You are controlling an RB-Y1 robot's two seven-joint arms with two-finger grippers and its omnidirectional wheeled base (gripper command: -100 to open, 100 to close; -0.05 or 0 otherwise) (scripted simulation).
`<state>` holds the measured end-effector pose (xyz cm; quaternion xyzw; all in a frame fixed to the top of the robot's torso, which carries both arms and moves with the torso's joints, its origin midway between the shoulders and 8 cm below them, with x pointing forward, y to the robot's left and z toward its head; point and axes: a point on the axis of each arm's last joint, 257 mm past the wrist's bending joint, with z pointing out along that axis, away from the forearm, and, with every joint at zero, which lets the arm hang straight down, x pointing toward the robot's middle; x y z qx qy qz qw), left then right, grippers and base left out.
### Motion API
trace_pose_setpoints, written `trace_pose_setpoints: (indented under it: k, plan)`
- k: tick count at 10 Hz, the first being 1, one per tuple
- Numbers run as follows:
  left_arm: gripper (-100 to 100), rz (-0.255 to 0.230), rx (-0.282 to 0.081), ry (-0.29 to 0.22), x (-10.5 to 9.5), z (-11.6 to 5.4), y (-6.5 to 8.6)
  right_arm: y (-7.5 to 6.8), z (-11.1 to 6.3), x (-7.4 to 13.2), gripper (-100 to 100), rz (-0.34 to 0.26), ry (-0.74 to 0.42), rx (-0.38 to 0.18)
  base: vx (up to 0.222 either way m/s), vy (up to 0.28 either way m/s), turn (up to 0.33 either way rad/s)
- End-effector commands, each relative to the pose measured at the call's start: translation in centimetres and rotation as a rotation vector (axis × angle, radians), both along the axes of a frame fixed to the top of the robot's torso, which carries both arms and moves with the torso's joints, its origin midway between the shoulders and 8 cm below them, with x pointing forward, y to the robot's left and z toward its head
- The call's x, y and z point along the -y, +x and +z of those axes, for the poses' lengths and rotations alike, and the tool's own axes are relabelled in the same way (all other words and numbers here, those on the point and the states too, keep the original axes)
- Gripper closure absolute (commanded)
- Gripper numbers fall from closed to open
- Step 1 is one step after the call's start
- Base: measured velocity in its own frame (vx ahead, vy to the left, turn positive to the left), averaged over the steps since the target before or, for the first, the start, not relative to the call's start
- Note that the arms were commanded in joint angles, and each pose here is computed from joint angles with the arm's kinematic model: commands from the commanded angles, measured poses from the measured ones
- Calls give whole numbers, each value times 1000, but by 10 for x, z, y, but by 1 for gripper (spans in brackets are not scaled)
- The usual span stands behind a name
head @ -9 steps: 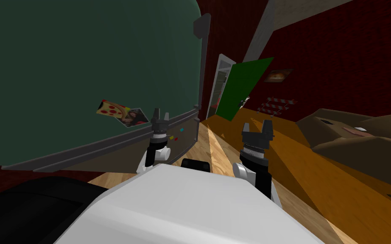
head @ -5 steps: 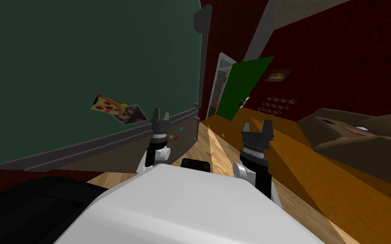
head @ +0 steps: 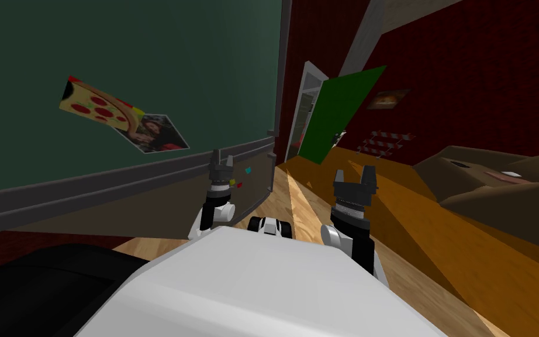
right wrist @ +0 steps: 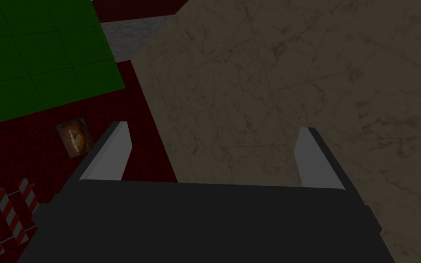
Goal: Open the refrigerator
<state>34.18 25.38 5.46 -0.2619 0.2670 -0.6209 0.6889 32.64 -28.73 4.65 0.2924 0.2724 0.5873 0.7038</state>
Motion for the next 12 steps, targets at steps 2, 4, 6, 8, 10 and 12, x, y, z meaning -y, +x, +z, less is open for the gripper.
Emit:
trace_pose_setpoints:
  k: [2, 4, 6, 8, 10, 12]
  plan:
    - [-100, -25, -26, 38, 7, -3, 5, 0, 0, 0, 0, 0, 0, 0, 17, 2, -40]
    - [-100, -44, -57, 57, 11, -7, 12, 0, 0, 0, 0, 0, 0, -1, 28, 4, -71]
    - [-100, -59, -94, 65, 15, -11, 20, 0, 0, 0, 0, 0, 0, -1, 40, 10, -82]
    - [-100, -72, -135, 64, 18, -16, 29, 0, 0, 0, 0, 0, 0, -1, 58, 12, -97]
    - [-100, -83, -174, 59, 21, -21, 37, 0, 0, 0, 0, 0, 0, -1, 53, 12, -108]
    - [-100, -87, -202, 56, 22, -25, 42, 0, 0, 0, 0, 0, 0, -1, 30, 6, -50]
